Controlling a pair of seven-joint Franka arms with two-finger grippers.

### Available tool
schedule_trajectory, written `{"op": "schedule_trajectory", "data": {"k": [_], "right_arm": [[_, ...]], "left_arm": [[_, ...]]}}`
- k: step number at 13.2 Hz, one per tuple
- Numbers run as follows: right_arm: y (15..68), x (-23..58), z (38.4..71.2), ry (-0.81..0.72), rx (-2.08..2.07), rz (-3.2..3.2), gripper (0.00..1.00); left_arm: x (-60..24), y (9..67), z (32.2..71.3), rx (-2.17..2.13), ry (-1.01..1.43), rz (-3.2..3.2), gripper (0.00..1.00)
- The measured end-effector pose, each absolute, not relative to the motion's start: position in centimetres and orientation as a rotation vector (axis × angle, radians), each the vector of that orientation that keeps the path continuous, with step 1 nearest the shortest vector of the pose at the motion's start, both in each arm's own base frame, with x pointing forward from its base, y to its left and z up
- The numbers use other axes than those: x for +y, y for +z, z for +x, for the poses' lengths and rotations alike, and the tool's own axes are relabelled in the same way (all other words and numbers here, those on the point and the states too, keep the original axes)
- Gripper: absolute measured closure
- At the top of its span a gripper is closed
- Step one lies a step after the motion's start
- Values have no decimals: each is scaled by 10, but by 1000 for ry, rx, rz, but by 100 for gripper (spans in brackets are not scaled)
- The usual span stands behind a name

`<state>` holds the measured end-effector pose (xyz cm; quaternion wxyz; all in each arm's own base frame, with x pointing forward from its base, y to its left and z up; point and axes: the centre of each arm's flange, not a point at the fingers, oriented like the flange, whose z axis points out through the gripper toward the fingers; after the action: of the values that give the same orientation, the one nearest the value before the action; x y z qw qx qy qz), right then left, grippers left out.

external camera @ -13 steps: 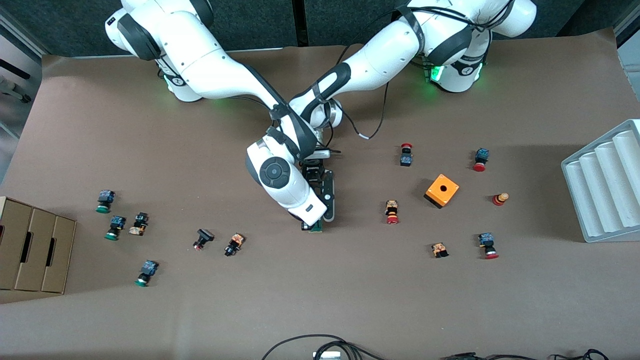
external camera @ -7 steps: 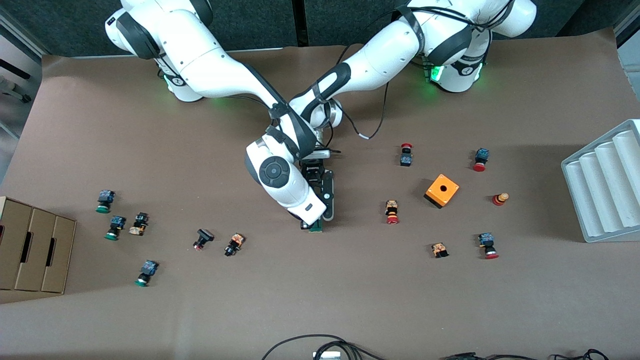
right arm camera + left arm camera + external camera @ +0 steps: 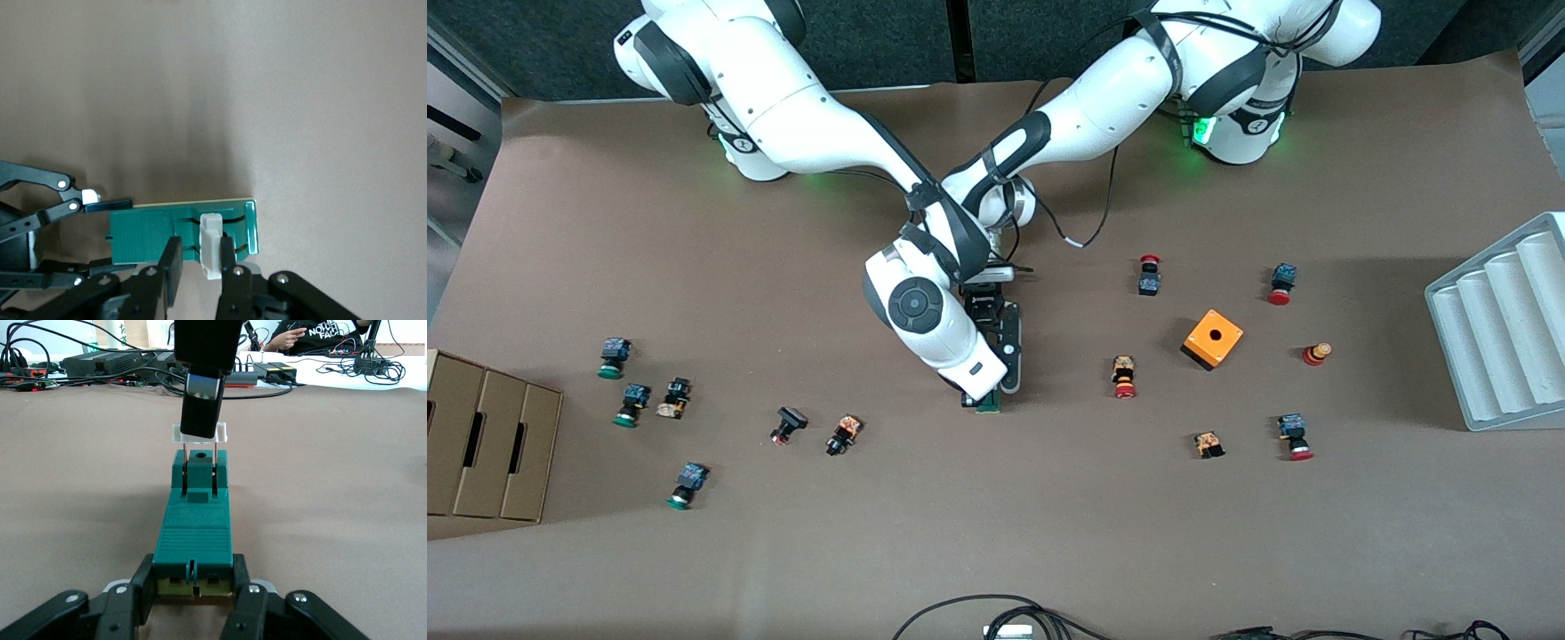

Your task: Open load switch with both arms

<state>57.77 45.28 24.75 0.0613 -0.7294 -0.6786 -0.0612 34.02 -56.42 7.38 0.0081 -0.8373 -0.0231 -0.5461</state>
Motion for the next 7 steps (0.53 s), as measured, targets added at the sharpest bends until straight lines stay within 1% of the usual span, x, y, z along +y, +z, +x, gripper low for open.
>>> {"op": "schedule_trajectory", "data": {"k": [7], "right_arm": [[248,453,573,-173,-2014,-2237,70]], "left_arm": [[-564,74,340,-72,-1707,-2617,52]]}}
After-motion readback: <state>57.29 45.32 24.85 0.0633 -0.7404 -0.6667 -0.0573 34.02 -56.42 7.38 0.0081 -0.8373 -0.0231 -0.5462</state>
